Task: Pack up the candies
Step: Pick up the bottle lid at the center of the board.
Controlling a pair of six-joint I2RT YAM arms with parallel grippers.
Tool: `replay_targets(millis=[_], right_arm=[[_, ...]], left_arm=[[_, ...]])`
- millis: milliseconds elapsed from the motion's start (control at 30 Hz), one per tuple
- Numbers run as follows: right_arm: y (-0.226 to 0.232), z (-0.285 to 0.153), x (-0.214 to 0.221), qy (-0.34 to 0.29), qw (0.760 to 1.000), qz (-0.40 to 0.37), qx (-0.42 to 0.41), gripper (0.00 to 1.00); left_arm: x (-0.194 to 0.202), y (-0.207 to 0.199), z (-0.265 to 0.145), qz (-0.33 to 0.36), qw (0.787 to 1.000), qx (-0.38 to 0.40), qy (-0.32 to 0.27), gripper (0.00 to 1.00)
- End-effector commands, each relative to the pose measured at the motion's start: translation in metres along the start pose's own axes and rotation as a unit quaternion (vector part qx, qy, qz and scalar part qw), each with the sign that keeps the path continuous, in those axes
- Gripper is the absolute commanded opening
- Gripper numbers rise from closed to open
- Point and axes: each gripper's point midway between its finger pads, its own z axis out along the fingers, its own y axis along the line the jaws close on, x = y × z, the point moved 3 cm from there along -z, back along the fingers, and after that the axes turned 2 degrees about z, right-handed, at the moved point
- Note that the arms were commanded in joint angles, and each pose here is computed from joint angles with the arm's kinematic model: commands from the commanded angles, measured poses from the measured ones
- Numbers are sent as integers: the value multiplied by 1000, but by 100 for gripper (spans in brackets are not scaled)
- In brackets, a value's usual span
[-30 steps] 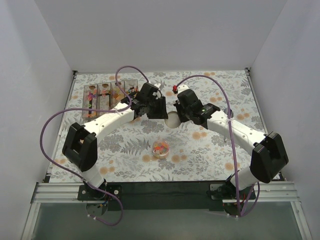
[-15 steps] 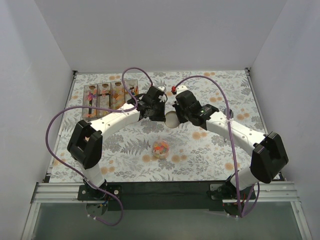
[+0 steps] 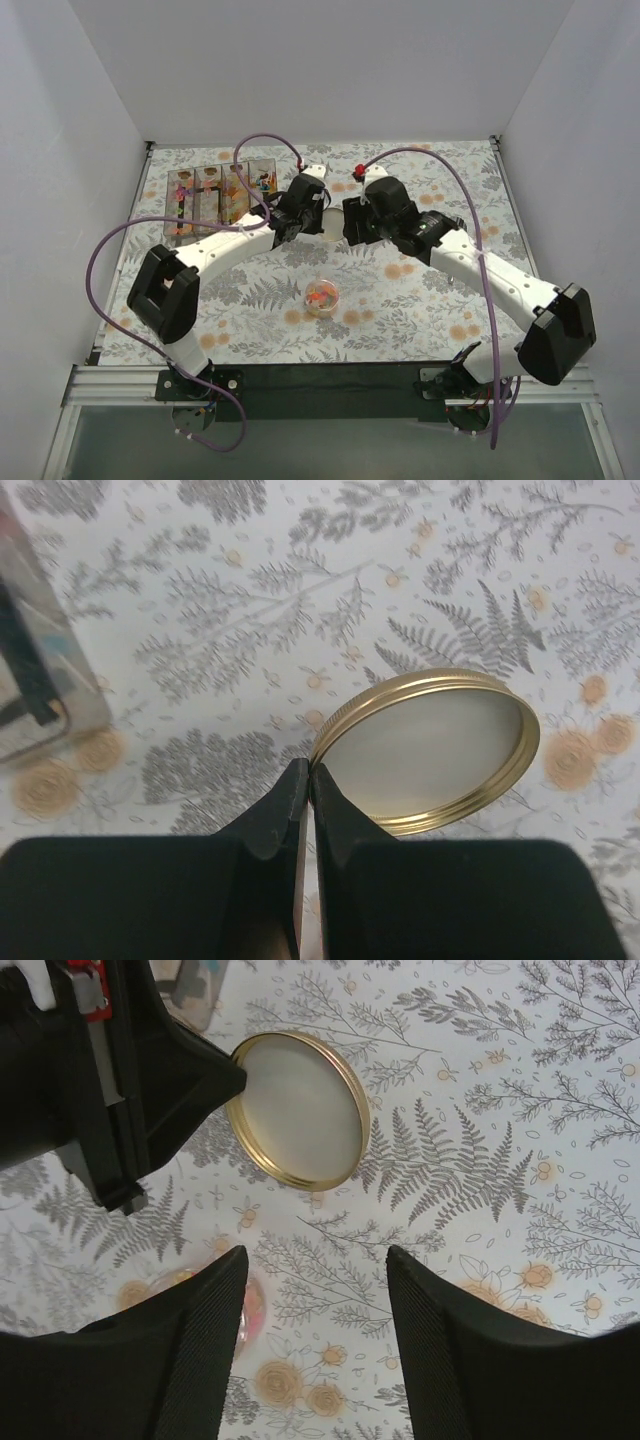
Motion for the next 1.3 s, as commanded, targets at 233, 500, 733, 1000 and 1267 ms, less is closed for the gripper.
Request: replay_targets(millis=[233, 500, 733, 1000, 1267], right_arm=[[5, -48, -20, -2, 960, 222, -169, 70], [9, -54, -53, -34, 891, 366, -267, 82], [8, -39, -70, -79, 911, 289, -283, 78], [0, -33, -59, -95, 939, 132, -304, 82], [-12, -58, -55, -123, 910, -22, -396, 98]], left_arm=[[-94, 27, -32, 43, 962, -86, -254, 0], [-104, 17, -58, 60, 927, -19, -371, 0], [-85, 9, -63, 54, 936, 29, -346, 0], [-57, -9, -78, 74, 938, 123, -314, 0], [-37, -30, -74, 31, 951, 202, -232, 0]])
